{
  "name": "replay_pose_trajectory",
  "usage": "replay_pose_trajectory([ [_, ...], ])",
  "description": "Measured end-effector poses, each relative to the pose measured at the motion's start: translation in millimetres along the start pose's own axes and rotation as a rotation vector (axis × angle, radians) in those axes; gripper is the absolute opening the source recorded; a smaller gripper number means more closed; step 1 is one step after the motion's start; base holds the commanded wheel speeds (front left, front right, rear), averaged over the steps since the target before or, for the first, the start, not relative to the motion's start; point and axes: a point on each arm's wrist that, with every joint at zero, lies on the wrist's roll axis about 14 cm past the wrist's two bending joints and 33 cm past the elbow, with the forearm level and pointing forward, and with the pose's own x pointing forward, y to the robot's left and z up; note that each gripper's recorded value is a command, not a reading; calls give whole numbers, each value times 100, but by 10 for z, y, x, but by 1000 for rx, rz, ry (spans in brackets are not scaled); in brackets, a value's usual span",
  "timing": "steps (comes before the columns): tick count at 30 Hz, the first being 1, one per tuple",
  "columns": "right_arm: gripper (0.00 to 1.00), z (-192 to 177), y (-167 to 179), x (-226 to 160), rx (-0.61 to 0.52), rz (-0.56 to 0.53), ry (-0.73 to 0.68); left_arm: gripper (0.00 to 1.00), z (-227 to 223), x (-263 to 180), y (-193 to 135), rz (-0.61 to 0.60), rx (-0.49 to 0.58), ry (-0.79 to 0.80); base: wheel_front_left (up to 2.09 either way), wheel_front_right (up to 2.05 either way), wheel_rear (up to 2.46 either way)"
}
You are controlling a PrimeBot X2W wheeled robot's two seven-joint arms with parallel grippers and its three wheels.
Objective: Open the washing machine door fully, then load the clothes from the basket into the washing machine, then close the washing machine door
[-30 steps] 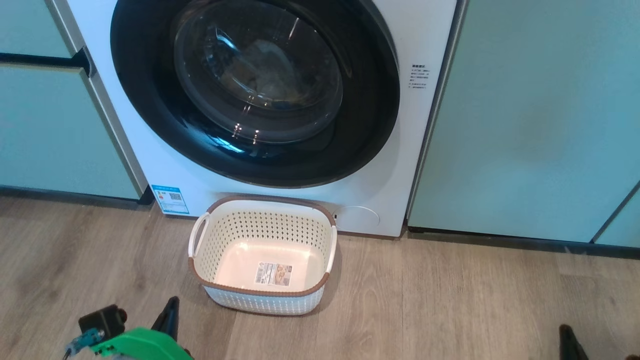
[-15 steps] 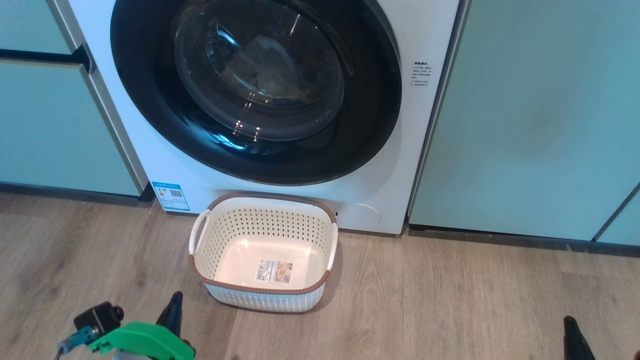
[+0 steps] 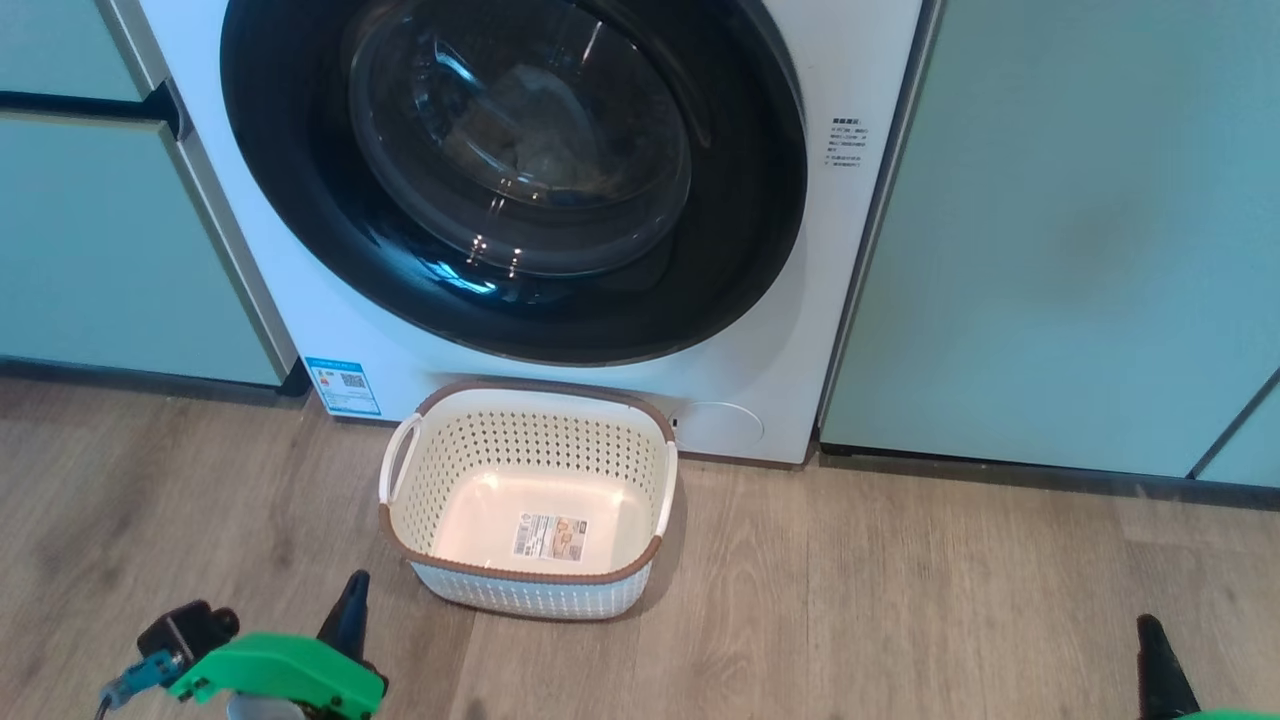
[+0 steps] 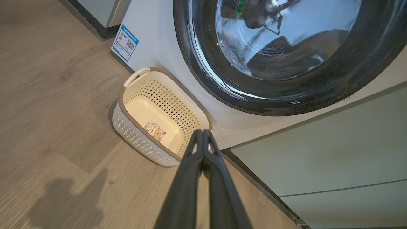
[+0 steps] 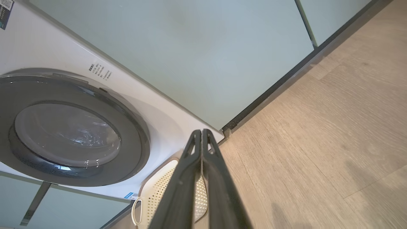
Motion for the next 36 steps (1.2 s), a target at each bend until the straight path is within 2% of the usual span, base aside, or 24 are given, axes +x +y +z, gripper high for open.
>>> replay_pose_trajectory([
  [36, 0, 103, 165, 179, 372, 33, 12, 0, 98, 79, -197, -43, -363, -8, 0, 0, 0],
])
